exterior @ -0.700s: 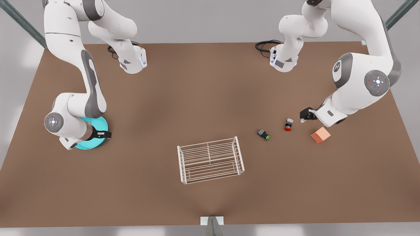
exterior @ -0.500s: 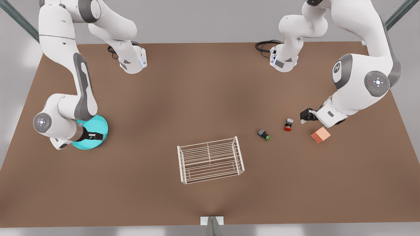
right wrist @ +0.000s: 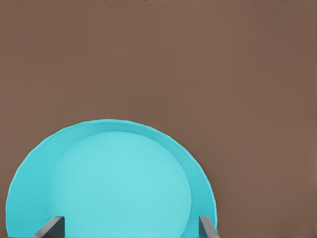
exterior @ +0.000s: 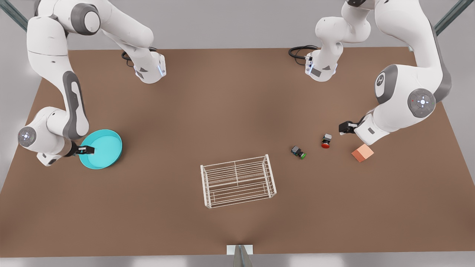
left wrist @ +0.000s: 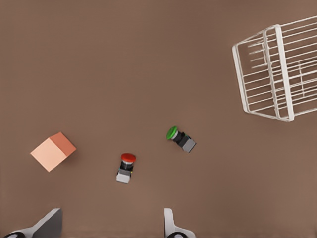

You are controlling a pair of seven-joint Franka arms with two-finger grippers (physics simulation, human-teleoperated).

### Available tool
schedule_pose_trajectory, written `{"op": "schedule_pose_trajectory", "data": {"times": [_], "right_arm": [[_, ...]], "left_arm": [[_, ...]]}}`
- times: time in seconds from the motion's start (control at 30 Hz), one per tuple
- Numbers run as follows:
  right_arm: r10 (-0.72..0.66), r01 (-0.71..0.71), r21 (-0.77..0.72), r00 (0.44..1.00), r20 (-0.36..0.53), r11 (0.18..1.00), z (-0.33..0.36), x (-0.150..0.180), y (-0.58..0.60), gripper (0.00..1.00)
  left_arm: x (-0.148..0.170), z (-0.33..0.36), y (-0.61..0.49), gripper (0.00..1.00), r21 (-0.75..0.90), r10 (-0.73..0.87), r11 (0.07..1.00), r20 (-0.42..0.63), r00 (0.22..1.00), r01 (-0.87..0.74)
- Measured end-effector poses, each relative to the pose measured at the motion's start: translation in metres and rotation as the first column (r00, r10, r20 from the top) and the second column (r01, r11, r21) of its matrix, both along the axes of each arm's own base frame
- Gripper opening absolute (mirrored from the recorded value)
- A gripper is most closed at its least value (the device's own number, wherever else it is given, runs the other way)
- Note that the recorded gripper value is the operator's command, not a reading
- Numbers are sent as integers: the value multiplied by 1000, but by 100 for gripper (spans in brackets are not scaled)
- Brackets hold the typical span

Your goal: Place the plate on the shelf with right arm and place the red button switch in the plate with left arm

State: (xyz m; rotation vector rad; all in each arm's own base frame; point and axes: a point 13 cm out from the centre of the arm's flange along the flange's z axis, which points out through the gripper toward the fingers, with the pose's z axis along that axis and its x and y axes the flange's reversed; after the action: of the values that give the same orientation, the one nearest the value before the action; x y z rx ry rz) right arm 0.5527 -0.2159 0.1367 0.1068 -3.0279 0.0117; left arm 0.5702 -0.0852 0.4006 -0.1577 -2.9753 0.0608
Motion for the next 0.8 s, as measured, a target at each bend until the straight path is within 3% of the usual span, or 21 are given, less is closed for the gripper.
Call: {"op": "schedule_pose_trajectory", "data": {"times": [0.27, 0.43, 0.7, 0.8], "right_arm": [[139, -143, 22, 982, 126, 990, -12, 29, -28, 100], [156, -163, 48, 981, 114, 986, -39, 14, -50, 100], [137, -149, 132, 986, 94, 980, -62, -4, -52, 100], [138, -149, 164, 988, 75, 975, -68, -10, -47, 91]], "left_arm": [[-13, -6, -21, 100, 20, 1, 1000, -25, 1000, 0], [-29, -2, -79, 100, 41, -36, 998, -25, 999, 37], [-28, -8, -30, 100, 120, 37, 992, -72, 997, -28], [-26, -6, -25, 100, 131, 42, 991, -64, 997, -33]]}}
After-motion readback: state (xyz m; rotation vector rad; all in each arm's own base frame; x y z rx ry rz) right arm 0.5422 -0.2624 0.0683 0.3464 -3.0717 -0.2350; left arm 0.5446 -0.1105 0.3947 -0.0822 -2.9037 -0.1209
